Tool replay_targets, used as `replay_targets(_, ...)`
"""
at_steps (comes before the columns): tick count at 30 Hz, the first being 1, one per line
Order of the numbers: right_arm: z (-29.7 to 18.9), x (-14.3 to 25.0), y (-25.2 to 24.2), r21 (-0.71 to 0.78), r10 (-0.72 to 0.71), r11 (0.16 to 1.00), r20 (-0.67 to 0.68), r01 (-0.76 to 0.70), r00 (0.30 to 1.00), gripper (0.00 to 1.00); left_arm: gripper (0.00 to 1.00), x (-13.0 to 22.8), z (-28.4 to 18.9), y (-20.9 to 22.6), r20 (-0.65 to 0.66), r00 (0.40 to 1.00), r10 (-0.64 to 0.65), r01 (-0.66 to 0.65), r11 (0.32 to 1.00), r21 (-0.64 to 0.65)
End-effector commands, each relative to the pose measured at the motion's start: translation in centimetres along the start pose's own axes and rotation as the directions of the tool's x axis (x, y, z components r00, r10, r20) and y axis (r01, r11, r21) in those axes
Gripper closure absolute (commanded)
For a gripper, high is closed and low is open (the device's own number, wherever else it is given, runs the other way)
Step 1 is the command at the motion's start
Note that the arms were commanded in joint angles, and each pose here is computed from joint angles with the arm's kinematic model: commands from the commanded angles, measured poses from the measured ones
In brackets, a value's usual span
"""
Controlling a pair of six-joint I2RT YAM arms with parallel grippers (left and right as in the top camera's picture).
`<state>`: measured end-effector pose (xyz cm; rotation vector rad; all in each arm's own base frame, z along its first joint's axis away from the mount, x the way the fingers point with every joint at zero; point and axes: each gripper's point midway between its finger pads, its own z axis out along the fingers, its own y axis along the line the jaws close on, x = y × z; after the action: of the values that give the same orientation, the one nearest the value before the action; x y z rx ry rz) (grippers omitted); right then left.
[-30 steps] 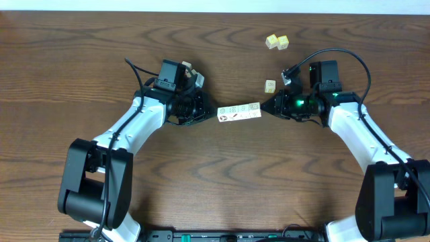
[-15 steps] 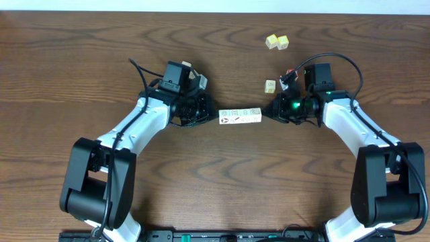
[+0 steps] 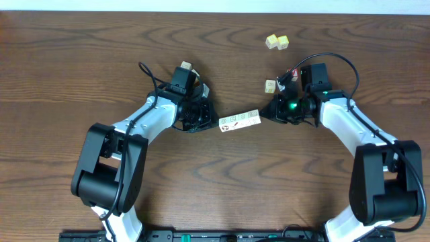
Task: Lift 4 blocks
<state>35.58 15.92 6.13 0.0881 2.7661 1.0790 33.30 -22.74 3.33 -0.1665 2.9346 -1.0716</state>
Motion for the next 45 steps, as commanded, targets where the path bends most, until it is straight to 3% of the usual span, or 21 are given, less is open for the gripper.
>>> replay_targets(1, 2.3, 2.3, 2.1, -0.113, -0.023, 0.993, -0.118, 0.009, 0.993, 0.99, 0.93, 1.0, 0.2, -3.7, -0.044, 0.997, 0.067, -0.061, 0.992, 0.114)
replay_targets(14, 2.8, 2.5, -0.3, 0.005, 0.005, 1.000, -0.116, -0.005, 0.993, 0.99, 0.93, 1.3, 2.1, -1.7, -0.087, 0.996, 0.022, -0.016, 0.997, 0.072)
replay_targets(32, 2.5, 3.9, -5.7, 0.266, 0.096, 0.962, -0.096, -0.068, 0.991, 0.99, 0.93, 0.8, 2.1, -0.9, -0.058, 0.997, 0.048, -0.047, 0.999, 0.026)
replay_targets(40, -2.3, 3.1, -10.6, 0.572, 0.178, 0.811, -0.037, -0.125, 0.983, 0.99, 0.93, 0.1, 1.4, 4.3, 0.011, 0.999, 0.036, -0.032, 0.965, -0.259)
replay_targets(45, -5.2, 2.4, -10.4, 0.642, 0.211, 0.753, -0.032, -0.142, 0.977, 0.99, 0.93, -1.1, -2.2, 5.8, 0.094, 0.994, 0.049, -0.006, 0.913, -0.408)
